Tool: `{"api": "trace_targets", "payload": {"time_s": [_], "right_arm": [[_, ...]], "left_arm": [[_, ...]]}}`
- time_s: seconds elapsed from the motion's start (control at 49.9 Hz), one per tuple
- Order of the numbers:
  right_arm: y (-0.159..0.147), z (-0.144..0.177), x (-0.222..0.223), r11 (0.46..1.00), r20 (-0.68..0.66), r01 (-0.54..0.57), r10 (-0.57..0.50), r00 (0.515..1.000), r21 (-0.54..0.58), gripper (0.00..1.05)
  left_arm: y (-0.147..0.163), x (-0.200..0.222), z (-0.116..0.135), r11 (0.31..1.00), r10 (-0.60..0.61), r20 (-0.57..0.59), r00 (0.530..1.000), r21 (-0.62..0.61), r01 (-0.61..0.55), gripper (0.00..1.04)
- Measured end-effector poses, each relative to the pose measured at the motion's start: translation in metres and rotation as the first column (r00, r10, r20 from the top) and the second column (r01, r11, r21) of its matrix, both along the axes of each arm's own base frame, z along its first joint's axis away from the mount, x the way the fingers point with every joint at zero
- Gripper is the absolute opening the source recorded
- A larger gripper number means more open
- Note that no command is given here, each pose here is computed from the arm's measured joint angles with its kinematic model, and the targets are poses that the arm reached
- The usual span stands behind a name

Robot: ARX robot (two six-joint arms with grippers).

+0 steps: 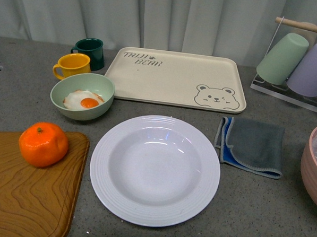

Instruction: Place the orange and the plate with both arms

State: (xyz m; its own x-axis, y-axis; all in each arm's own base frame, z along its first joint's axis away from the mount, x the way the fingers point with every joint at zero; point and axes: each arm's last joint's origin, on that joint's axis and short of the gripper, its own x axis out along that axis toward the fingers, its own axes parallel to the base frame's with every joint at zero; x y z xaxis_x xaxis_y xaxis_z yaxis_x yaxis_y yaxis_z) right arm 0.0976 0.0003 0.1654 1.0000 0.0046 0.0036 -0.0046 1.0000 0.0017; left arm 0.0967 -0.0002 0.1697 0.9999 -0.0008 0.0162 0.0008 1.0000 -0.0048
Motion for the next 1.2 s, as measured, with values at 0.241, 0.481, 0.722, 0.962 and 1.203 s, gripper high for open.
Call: {"api": "trace_targets", "payload": {"time_s": [0.241,0.481,0.722,0.962,1.203], "right_arm": [[0.000,0.000,0.000,1.000,0.000,0.000,0.000,1.000,0.000,0.95],[0.000,0.000,0.000,1.000,0.000,0.000,0.000,1.000,0.000,0.95],[0.000,0.000,0.000,1.000,0.000,0.000,0.000,1.000,0.000,0.95],[0.000,0.000,0.000,1.000,0.000,0.000,0.000,1.000,0.000,0.95],[0.000,0.000,0.000,1.000,0.000,0.000,0.000,1.000,0.000,0.95]], "left_arm": [[0.000,0.000,0.000,1.000,0.000,0.000,1.000,0.000,0.000,0.98],[0.000,0.000,0.000,1.000,0.000,0.000,1.000,0.000,0.000,0.98],[0.000,0.000,0.000,1.000,0.000,0.000,1.000,0.000,0.000,0.98],[0.000,0.000,0.000,1.000,0.000,0.000,1.000,0.000,0.000,0.98],[-0.005,0.014,-0.010,0.989,0.094,-0.341,0.935,-0.072,-0.126,0.98]]}}
